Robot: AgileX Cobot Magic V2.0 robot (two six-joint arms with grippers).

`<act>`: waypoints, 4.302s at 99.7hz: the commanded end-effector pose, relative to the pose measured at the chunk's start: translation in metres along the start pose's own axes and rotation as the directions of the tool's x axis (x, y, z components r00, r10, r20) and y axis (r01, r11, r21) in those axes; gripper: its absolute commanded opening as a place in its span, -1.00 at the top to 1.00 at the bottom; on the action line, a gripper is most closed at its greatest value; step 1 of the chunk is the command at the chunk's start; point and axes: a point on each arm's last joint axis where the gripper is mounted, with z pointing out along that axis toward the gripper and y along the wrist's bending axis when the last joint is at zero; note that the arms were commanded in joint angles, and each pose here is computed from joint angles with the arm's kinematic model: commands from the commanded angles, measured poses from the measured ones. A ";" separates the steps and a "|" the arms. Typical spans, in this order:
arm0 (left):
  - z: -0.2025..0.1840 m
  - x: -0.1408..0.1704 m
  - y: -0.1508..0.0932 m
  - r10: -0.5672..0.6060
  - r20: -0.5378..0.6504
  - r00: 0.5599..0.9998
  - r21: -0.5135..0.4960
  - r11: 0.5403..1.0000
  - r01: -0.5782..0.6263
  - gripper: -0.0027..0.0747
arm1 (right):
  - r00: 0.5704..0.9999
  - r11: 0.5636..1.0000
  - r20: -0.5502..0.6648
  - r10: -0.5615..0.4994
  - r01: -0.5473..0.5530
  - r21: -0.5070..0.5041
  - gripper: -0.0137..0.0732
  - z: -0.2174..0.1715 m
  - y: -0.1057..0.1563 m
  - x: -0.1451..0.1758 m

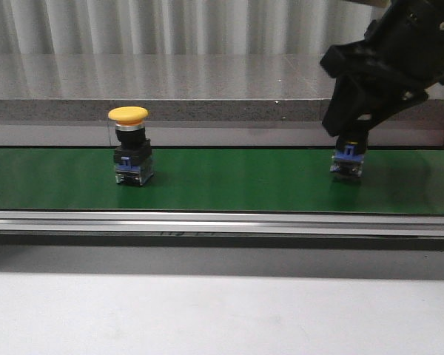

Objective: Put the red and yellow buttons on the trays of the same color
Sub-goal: 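Grasp the red button with the right gripper and lift it, then lower the red button into the red tray and open the right gripper, then move the right gripper down onto the yellow button at the belt end, then lift the yellow button and place it into the yellow tray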

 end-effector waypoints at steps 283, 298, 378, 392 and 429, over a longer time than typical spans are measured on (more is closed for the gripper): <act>-0.004 -0.014 -0.001 0.000 0.090 0.996 0.010 1.000 -0.001 0.98 | 0.994 0.992 0.092 -0.063 0.052 0.116 -0.83 -0.105 -0.052 0.006; -0.004 -0.014 -0.001 0.000 0.090 0.996 0.010 1.000 -0.001 0.98 | 0.987 0.988 0.041 -0.157 0.156 0.016 -0.83 -0.080 -0.020 0.000; -0.004 -0.014 -0.001 0.000 0.090 0.996 0.010 1.000 -0.001 0.98 | 0.995 0.997 0.071 -0.074 0.071 0.036 0.21 -0.052 -0.009 -0.011; -0.004 -0.014 -0.001 0.000 0.090 0.996 0.010 1.000 -0.001 0.98 | 0.994 0.982 0.108 0.035 -0.054 0.181 0.21 -0.096 -0.038 -0.002; -0.004 -0.014 -0.001 0.000 0.090 0.996 0.010 1.000 -0.001 0.98 | 0.749 0.604 0.398 0.529 -0.663 0.442 0.21 -0.212 -0.132 0.072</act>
